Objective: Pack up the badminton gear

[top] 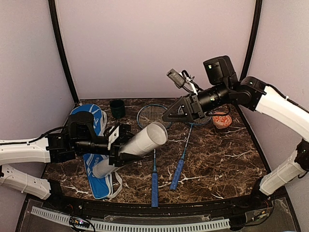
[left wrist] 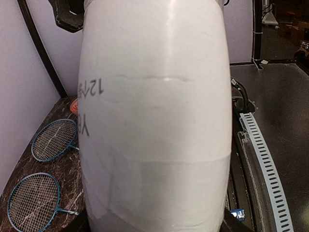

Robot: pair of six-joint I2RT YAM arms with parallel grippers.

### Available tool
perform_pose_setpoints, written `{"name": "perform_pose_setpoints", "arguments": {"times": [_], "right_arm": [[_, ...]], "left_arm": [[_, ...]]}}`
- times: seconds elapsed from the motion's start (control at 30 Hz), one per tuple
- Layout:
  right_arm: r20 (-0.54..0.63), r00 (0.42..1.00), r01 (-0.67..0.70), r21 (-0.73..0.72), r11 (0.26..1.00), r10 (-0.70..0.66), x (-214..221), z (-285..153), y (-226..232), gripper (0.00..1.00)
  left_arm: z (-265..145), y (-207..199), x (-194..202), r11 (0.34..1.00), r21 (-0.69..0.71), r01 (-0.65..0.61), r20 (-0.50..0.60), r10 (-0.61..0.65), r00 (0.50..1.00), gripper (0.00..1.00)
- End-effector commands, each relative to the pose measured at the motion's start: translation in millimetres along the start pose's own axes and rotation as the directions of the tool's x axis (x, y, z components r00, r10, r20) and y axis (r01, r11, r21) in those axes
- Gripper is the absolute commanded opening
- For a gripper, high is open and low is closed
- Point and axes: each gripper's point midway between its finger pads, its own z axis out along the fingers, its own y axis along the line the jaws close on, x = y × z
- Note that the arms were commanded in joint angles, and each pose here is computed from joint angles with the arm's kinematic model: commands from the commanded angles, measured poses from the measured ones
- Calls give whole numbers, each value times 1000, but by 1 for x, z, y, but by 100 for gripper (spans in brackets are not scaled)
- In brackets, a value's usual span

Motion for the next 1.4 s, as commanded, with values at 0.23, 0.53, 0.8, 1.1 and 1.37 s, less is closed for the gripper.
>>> {"name": "perform_pose_setpoints", "arguments": {"times": [0.23, 0.53, 0.8, 1.1, 1.37], "right_arm": [[-64, 998, 13, 31, 999, -11, 11, 29, -10, 53], [-125, 992, 4, 32, 999, 0, 27, 45, -16, 51], [-182, 983, -26, 11, 1000, 28, 48, 57, -28, 50], [-209, 977, -42, -36, 998, 33, 60, 66, -31, 50], [-228, 973, -61, -63, 996, 45, 70, 78, -45, 50]], "left_arm": [[1, 2, -26, 999, 9, -36, 66, 36, 997, 44], [2, 2, -32, 999, 19, -47, 82, 45, 996, 45], [-1, 1, -46, 997, 23, -79, 133, 75, 988, 46], [-2, 0, -57, 993, 31, -111, 174, 104, 979, 47], [-4, -1, -67, 992, 35, -123, 207, 113, 972, 47]]}}
